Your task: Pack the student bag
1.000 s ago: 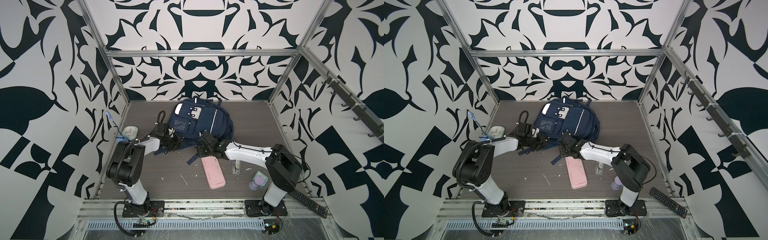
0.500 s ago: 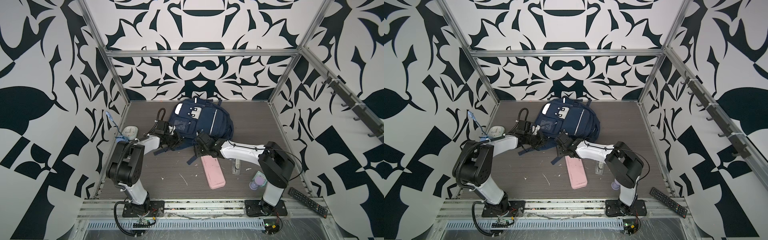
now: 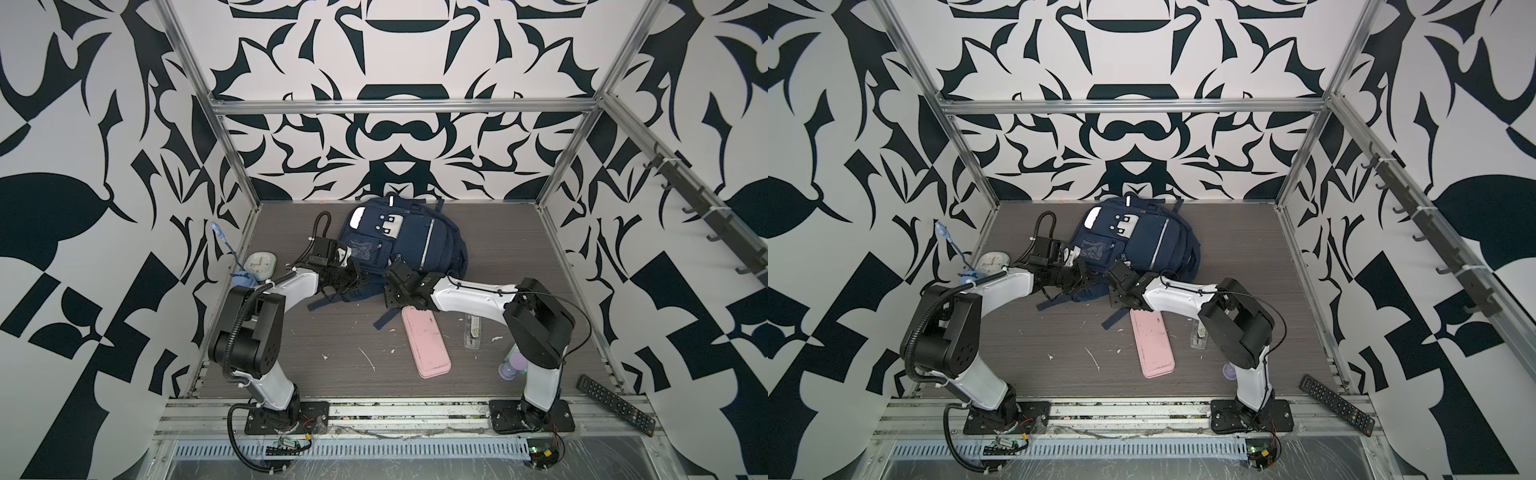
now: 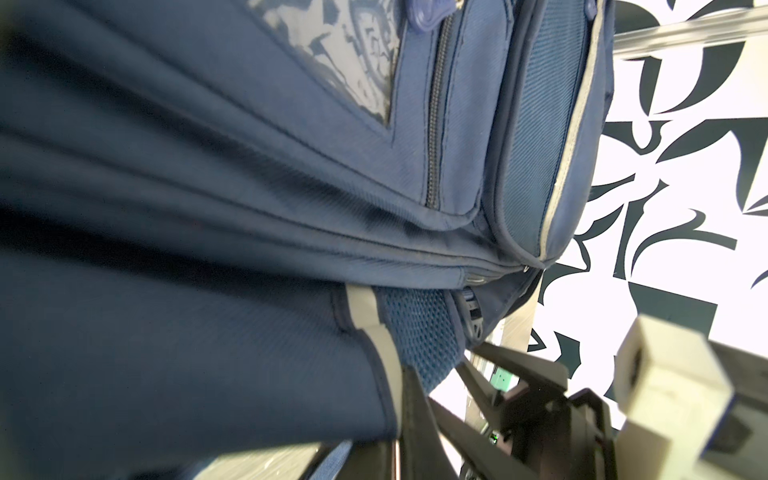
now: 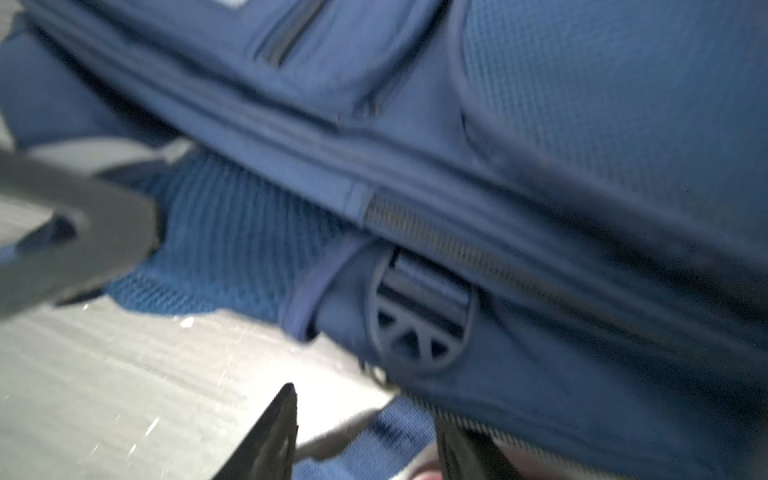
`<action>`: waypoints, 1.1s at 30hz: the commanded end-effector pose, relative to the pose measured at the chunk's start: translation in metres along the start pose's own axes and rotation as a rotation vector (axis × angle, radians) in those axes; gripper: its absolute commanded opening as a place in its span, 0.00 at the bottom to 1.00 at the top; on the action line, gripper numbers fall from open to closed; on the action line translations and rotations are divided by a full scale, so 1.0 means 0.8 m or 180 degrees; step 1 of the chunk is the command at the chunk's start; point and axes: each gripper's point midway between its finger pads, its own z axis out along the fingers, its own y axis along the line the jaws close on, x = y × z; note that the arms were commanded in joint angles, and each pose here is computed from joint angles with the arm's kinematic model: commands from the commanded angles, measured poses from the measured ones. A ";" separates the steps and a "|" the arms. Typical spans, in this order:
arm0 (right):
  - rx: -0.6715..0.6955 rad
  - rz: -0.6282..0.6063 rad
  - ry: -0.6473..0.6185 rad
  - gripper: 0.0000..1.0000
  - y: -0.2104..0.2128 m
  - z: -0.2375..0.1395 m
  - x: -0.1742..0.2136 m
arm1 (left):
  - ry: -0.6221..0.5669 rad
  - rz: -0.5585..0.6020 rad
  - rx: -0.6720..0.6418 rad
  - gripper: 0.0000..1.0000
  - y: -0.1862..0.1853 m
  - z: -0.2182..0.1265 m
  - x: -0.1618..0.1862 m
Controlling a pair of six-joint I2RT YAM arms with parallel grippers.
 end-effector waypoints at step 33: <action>0.0381 -0.0086 -0.0197 0.00 -0.005 -0.024 -0.021 | -0.0081 0.0301 0.0058 0.07 -0.035 -0.019 -0.008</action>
